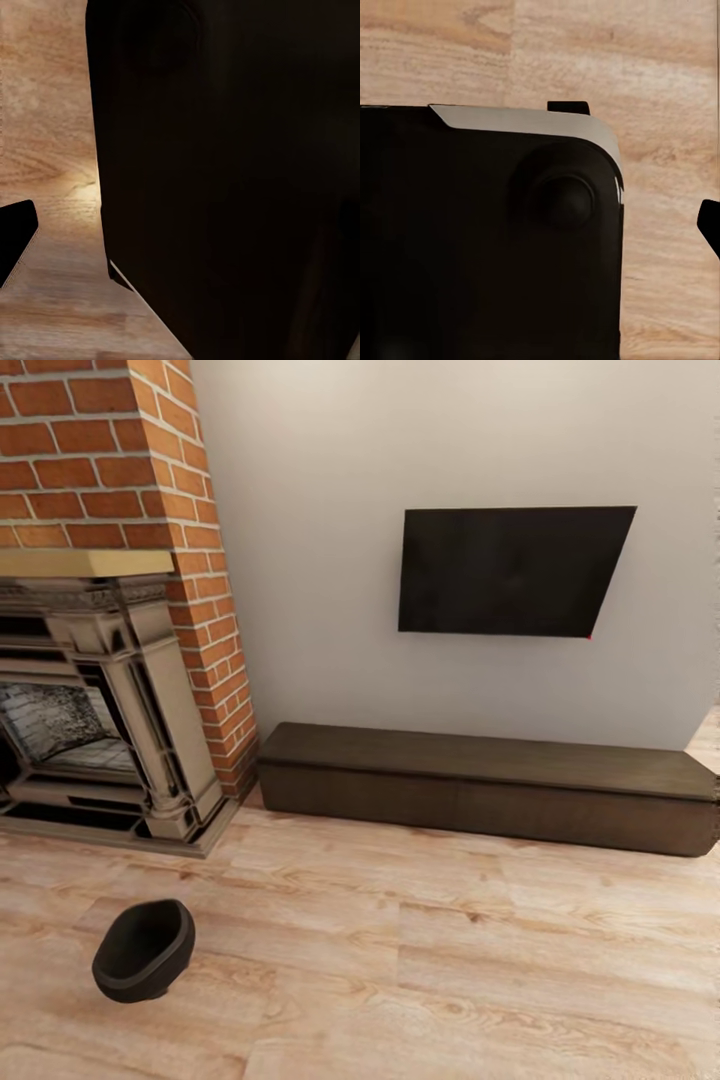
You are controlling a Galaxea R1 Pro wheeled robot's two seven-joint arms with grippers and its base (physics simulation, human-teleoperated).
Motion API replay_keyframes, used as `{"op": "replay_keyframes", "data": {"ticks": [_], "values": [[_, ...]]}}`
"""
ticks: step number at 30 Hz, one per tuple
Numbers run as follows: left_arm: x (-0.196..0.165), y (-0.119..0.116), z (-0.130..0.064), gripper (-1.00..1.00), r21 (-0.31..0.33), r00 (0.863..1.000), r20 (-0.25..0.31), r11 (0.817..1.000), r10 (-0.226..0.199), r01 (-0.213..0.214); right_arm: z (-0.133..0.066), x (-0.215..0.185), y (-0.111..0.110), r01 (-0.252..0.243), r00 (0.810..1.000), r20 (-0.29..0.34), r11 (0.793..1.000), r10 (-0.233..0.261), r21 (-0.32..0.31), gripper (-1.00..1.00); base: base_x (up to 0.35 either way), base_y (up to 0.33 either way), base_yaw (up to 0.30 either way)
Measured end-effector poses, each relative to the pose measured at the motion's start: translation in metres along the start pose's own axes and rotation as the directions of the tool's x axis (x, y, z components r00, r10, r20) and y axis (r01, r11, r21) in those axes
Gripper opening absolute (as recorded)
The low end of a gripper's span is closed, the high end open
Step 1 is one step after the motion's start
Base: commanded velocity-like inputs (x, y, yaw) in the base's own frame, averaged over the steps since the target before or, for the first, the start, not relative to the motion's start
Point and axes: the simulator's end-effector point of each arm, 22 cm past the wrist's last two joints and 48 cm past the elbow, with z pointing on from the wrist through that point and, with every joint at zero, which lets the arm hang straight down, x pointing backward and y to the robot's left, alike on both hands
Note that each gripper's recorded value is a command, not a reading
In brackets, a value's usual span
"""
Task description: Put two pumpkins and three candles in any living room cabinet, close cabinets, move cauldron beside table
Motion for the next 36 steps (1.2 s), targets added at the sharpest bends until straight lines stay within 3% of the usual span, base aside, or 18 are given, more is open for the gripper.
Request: {"op": "replay_keyframes", "data": {"ticks": [11, 36], "values": [[0.006, 0.0, 0.0, 1.0, 0.0, 1.0, -0.016, 1.0, 0.0, 0.0, 0.0, 0.006, -0.002, -0.003, 1.0, -0.016, 1.0, 0.003, 0.003, 1.0, 0.237, 0.0, -0.146], [0.021, -0.001, 0.0, 1.0, 0.0, 0.999, -0.053, 1.0, -0.001, 0.001, -0.001, 0.021, -0.004, 0.003, 0.999, -0.054, 1.0, -0.002, 0.009, 1.0, 0.327, 0.0, -0.004]]}}
